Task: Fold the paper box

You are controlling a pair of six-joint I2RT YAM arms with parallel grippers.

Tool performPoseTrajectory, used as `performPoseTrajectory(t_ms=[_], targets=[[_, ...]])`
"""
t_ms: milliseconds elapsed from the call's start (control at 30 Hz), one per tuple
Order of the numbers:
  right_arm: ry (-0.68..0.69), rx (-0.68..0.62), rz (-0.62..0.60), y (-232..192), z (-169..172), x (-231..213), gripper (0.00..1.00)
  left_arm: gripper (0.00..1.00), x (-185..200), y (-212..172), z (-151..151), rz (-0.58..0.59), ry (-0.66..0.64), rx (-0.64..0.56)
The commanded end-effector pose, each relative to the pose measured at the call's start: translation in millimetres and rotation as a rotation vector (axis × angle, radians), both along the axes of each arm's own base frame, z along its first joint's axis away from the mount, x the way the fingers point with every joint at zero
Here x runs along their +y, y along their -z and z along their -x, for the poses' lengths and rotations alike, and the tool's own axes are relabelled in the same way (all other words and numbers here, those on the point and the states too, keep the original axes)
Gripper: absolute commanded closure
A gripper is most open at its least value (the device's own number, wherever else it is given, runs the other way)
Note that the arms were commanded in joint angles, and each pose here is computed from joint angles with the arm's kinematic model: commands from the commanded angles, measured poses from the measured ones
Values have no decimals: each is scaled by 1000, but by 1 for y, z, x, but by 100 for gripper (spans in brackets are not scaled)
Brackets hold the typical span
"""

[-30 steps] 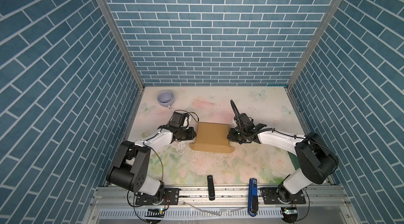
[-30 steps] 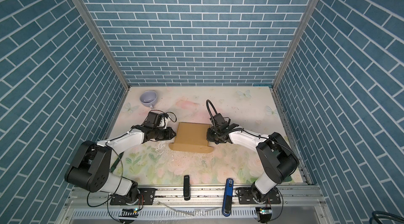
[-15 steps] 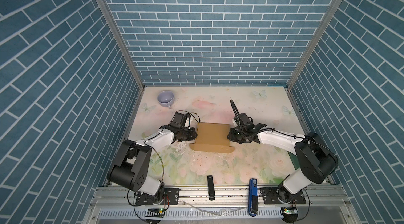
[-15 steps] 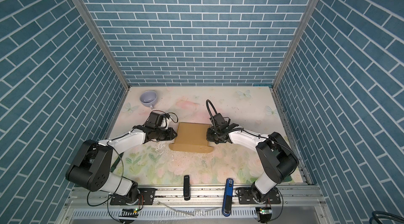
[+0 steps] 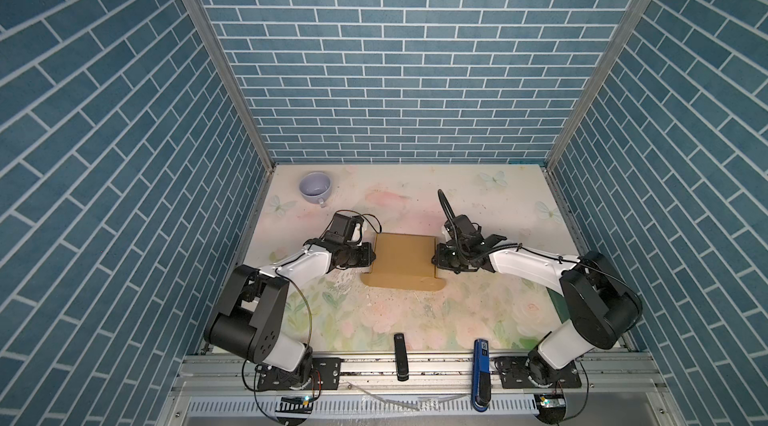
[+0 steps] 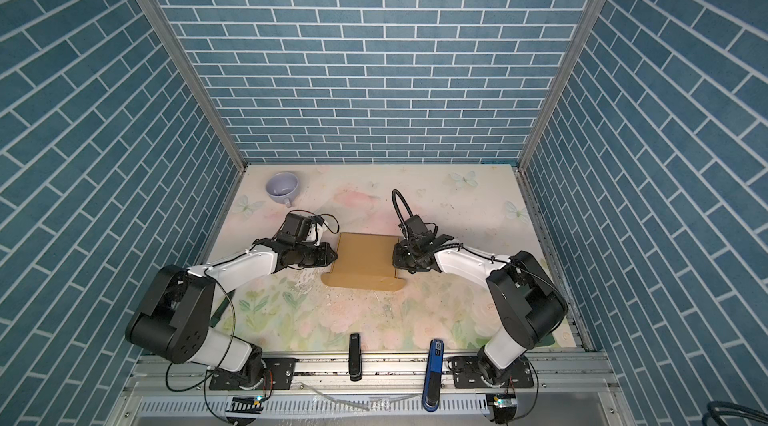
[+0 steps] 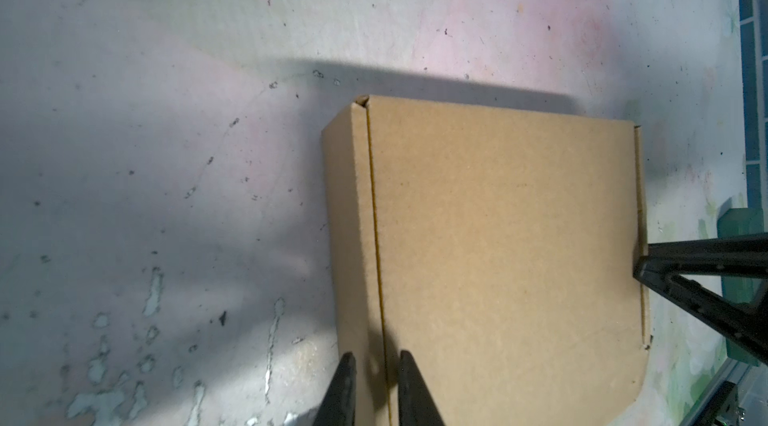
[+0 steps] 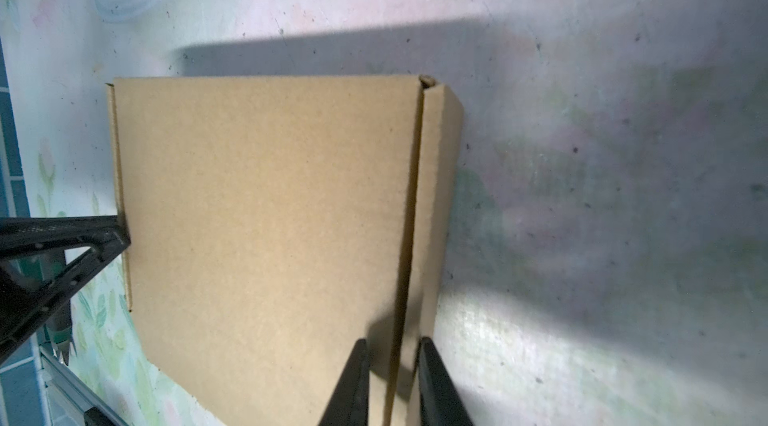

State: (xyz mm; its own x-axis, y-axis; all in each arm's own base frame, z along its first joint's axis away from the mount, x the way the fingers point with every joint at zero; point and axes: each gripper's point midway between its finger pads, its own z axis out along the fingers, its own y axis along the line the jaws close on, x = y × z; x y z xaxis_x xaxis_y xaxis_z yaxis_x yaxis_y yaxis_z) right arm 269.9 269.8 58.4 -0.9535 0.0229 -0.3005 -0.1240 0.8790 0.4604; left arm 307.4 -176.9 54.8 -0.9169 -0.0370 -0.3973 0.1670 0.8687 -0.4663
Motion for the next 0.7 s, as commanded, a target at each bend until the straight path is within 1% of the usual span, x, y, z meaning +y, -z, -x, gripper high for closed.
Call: performPoseTrajectory(t_ms=[0,367,500,567,667], targets=[[-20,-34,13,-18,-3,-2,77,81,2,12,4,-31,0,31],[26,-91,2,-44,-7,-19,74,84,4,15,6,-27,-7,31],[37,-96,-31,-50,-6,-20,65,84,5,17,6,-28,-12,30],[43,-96,-61,-50,-5,-18,59,85,5,18,7,-28,-14,32],[53,-97,-119,-49,-4,-13,52,85,7,19,7,-30,-19,34]])
